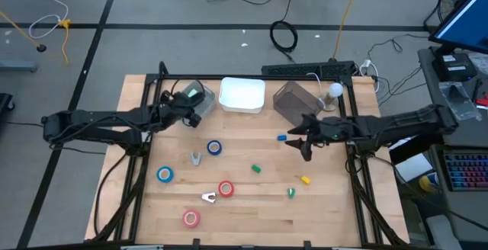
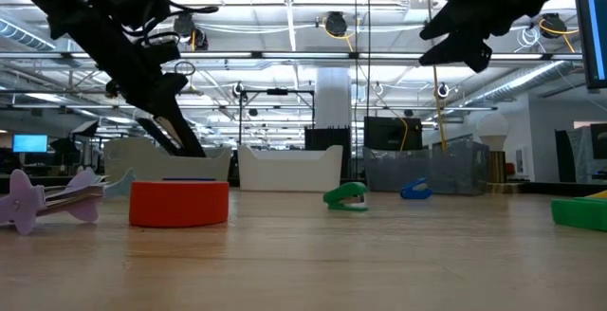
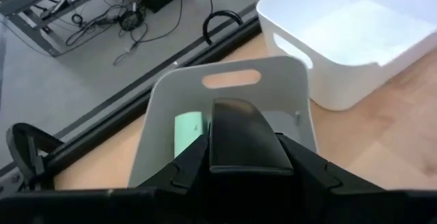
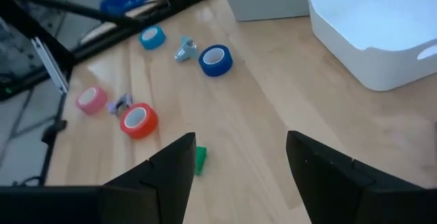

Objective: Pick and place Stapler, Stapler remover, tape
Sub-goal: Put the black stapler into the gray bin

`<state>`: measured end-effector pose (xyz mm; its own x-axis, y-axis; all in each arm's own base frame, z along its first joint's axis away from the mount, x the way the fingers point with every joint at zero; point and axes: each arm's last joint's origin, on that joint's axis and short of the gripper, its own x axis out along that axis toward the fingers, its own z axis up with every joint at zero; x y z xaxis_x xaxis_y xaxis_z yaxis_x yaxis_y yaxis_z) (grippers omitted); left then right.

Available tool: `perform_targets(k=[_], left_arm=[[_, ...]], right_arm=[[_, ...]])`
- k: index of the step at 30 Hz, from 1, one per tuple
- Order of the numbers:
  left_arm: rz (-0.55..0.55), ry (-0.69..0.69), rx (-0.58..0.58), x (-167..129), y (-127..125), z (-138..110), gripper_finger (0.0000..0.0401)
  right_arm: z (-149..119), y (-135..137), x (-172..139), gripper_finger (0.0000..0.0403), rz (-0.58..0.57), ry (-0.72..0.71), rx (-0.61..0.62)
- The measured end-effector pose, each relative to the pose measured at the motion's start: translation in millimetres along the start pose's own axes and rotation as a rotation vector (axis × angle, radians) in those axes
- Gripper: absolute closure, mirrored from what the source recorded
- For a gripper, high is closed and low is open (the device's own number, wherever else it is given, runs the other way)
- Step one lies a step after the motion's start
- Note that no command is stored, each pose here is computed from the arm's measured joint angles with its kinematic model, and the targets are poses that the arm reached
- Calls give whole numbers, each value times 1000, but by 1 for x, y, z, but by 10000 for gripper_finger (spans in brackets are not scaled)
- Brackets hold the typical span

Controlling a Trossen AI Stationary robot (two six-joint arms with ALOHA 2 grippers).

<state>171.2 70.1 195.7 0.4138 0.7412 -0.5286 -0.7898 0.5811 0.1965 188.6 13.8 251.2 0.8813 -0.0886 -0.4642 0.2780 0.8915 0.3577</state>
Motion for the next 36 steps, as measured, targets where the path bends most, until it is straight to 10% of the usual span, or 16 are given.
perform_targets(k=[36], left_arm=[[-70,117,70,28,-17,-13,220]], right_arm=[[-7,-4,0,181,-4,6,58]])
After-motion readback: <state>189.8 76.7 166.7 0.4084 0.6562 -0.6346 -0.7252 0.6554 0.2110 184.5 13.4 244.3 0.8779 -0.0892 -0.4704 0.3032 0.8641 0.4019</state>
